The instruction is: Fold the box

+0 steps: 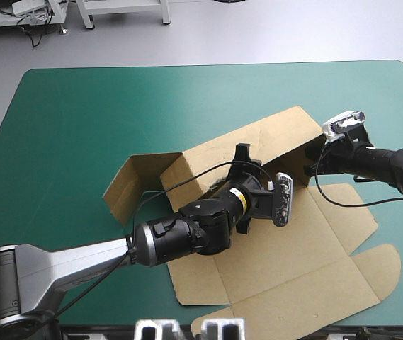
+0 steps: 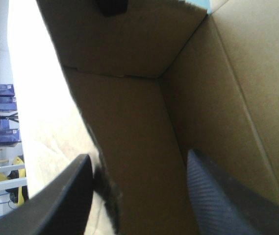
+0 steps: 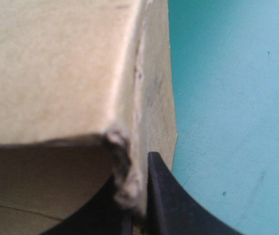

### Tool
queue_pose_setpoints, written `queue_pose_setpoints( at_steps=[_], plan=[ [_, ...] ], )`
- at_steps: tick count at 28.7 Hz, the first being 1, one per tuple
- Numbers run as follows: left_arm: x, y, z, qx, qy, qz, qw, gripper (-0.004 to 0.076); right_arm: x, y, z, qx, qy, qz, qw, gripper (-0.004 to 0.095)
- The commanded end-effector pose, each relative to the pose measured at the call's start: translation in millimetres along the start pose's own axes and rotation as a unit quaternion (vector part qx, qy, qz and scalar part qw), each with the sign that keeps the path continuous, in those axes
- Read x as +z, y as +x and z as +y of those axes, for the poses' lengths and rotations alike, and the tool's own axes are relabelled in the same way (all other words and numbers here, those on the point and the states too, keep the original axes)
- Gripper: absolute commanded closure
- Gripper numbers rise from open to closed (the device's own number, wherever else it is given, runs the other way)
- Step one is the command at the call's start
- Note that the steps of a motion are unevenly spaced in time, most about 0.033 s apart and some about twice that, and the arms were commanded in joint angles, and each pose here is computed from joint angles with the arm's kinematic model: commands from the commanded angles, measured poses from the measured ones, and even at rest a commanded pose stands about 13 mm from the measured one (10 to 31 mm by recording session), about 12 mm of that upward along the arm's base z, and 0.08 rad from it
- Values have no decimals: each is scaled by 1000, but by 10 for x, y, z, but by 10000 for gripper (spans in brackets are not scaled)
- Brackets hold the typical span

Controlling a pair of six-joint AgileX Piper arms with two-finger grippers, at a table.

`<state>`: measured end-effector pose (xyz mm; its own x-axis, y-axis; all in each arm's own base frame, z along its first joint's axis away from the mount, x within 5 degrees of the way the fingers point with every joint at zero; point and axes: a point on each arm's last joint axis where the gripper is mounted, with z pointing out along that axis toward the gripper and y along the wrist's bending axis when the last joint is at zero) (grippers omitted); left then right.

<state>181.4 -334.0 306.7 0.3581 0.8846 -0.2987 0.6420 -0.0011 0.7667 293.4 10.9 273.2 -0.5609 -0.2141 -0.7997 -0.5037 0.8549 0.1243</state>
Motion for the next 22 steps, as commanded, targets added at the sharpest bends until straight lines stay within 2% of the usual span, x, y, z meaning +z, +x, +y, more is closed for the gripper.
queue_pose_setpoints(
  at_steps=[1,5,7,10,11,12,17,22],
  plan=[
    [-257,-114,123,-21,-17,-51,998,346,-84,-114,72,19,-18,-25,999,913],
    [-428,-119,206,-25,-32,-67,997,375,-84,-114,68,21,-16,-25,999,913],
    [-519,-112,274,-22,-48,-78,996,423,-84,-115,64,26,-14,-25,999,913],
    [-654,-72,410,3,-91,-83,992,605,-84,-116,50,49,-7,-26,998,913],
    [-698,-49,464,11,-106,-84,991,706,-84,-117,48,53,-6,-26,998,913],
    [-729,-13,527,12,-120,-85,989,726,-84,-117,48,58,-6,-26,998,913],
    [-741,418,952,-74,-188,-37,979,724,-49,-139,120,72,-17,-25,997,912],
    [-860,1076,1512,-209,-258,25,943,724,24,-295,316,82,-27,-33,996,911]
  ],
)
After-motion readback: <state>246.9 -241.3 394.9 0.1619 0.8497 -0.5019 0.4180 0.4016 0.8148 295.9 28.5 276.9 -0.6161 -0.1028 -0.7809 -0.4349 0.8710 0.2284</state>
